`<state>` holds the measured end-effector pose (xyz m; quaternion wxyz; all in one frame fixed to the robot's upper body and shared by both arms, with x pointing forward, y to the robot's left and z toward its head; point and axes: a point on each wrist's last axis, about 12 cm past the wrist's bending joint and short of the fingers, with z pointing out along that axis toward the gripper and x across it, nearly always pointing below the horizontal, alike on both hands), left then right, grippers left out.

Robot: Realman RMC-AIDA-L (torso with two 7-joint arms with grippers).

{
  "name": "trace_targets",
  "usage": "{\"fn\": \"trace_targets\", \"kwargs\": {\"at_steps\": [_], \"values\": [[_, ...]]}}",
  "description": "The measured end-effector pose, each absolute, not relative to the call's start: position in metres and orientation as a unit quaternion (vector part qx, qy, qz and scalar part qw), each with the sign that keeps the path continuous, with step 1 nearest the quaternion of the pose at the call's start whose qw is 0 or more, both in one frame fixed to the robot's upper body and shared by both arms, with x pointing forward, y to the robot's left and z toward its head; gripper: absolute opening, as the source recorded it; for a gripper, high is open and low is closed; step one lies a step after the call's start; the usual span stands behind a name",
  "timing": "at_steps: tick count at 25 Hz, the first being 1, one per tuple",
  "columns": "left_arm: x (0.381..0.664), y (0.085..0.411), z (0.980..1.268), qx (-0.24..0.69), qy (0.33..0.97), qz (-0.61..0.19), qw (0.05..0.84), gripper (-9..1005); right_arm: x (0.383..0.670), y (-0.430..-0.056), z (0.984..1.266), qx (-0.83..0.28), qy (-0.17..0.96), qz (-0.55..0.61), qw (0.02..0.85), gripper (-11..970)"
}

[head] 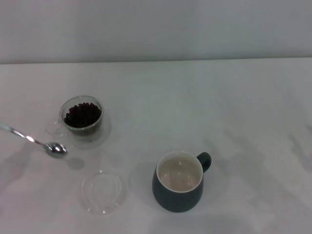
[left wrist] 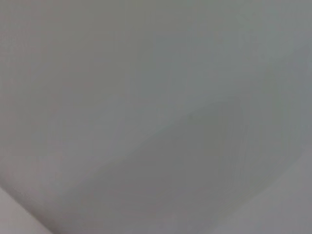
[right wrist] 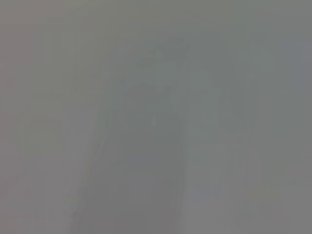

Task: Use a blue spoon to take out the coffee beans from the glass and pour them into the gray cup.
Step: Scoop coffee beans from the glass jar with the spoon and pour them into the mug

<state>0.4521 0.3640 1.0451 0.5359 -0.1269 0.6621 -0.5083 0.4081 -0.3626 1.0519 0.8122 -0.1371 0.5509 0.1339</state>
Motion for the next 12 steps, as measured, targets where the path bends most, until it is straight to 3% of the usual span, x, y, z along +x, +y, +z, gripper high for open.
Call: {"fn": "trace_targets", "kwargs": {"at_steps": [12], "values": [[0.493, 0.39, 1.072, -0.104, 0.671, -0.477, 0.557, 133, 0.418, -0.357, 1.048, -0.142, 0.562, 0.12, 0.806, 607]]}}
